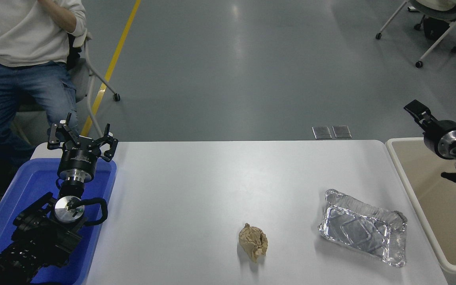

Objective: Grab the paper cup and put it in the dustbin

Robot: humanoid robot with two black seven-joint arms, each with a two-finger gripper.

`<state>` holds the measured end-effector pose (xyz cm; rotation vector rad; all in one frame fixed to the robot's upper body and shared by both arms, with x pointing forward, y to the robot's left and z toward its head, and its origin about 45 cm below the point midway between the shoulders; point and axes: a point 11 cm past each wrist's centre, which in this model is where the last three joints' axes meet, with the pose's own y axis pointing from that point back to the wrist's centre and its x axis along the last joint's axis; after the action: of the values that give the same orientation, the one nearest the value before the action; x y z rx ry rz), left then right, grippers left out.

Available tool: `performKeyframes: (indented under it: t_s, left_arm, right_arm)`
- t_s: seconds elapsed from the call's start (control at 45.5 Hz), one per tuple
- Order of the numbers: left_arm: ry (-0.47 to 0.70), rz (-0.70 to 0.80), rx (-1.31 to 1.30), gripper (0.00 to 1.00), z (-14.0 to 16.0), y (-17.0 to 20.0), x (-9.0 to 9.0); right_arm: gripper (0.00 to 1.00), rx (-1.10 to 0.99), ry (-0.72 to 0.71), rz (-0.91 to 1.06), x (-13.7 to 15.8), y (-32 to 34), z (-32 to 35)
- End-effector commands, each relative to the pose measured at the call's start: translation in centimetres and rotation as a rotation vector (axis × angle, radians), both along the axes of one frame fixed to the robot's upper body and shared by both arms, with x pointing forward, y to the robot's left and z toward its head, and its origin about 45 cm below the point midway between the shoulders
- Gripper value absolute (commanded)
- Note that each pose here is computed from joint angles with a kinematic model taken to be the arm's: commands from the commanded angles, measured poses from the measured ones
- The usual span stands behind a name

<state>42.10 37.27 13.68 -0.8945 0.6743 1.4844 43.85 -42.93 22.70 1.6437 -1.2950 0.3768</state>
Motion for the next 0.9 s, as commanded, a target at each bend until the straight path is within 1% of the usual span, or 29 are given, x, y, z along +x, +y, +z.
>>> performKeyframes:
  t_s: [0.0, 0.22, 0.396, 0.681, 0.879]
  left_arm:
    - [0.000, 0.000, 0.000, 0.99, 0.0, 0.0, 0.0]
    - [0.000, 0.000, 0.000, 0.99, 0.0, 0.0, 0.0]
    - [0.000, 0.000, 0.000, 0.99, 0.0, 0.0, 0.0]
    - [0.000, 0.000, 0.000, 0.99, 0.0, 0.0, 0.0]
    - [0.000, 0.000, 0.000, 0.99, 0.0, 0.0, 0.0]
  right_arm:
    - [1.00, -0.180, 0.092, 0.271, 0.0, 4.0, 3.9]
    - [1.00, -0.275, 0.181, 0.423, -1.1, 6.8, 6.8]
    - [1.00, -0.310, 0.236, 0.517, -1.8, 9.2, 8.9]
    - [1.00, -0.417, 0.413, 0.733, -3.9, 15.7, 11.9]
    - [1.00, -0.446, 0.504, 0.782, -4.4, 21.2, 14.2]
